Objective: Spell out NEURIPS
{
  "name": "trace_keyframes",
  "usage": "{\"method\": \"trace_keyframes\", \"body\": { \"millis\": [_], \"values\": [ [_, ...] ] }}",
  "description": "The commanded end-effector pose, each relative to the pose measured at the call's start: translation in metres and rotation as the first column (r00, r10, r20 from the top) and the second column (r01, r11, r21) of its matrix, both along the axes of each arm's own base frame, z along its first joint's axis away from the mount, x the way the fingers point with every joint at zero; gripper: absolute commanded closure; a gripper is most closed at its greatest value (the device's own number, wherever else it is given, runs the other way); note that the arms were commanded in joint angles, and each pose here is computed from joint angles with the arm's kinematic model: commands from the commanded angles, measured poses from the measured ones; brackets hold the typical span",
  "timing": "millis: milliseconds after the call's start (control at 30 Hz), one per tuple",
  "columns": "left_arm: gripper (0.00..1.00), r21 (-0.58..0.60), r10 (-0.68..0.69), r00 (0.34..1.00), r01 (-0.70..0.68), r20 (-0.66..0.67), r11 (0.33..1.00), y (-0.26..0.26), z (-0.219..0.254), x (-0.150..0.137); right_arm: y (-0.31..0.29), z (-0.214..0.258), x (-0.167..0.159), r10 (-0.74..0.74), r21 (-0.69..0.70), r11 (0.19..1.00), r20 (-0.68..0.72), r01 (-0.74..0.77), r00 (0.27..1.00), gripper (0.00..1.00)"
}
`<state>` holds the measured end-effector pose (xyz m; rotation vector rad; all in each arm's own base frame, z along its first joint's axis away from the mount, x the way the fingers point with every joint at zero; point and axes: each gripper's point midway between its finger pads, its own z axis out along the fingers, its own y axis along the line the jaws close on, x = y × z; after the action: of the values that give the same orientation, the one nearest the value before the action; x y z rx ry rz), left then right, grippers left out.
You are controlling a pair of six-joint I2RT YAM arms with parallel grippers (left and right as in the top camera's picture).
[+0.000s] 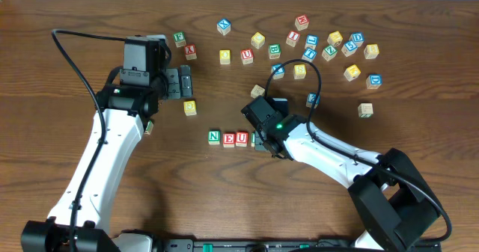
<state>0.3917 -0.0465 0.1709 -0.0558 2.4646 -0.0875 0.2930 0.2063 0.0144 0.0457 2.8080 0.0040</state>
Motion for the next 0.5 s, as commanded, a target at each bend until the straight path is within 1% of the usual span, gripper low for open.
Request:
{"method": "trace_keyframes", "body": {
  "millis": [0,67,300,467],
  "values": [
    [0.0,0.005,0.0,0.999,0.0,0.041,1.0,0.002,0.0161,0.0039,-0.0029,0.0035,0.0009,-0.008,-0.01,1.0,0.02,0.009,1.0,0.78],
    [0.0,0.005,0.0,0.999,0.0,0.041,1.0,0.002,0.0161,0.0039,-0.0029,0.0035,0.0009,-0.009,-0.01,1.0,0.02,0.009,1.0,0.8],
    [0.0,0.005,0.0,0.999,0.0,0.041,1.0,0.002,0.0161,0.0039,-0.0031,0.0035,0.0011,-0.009,-0.011,1.0,0.021,0.009,1.0,0.61],
    [0.0,0.005,0.0,0.999,0.0,0.041,1.0,0.002,0.0161,0.0039,-0.0034,0.0036,0.0011,-0.009,-0.012,1.0,0.022,0.009,1.0,0.59]
  ]
}}
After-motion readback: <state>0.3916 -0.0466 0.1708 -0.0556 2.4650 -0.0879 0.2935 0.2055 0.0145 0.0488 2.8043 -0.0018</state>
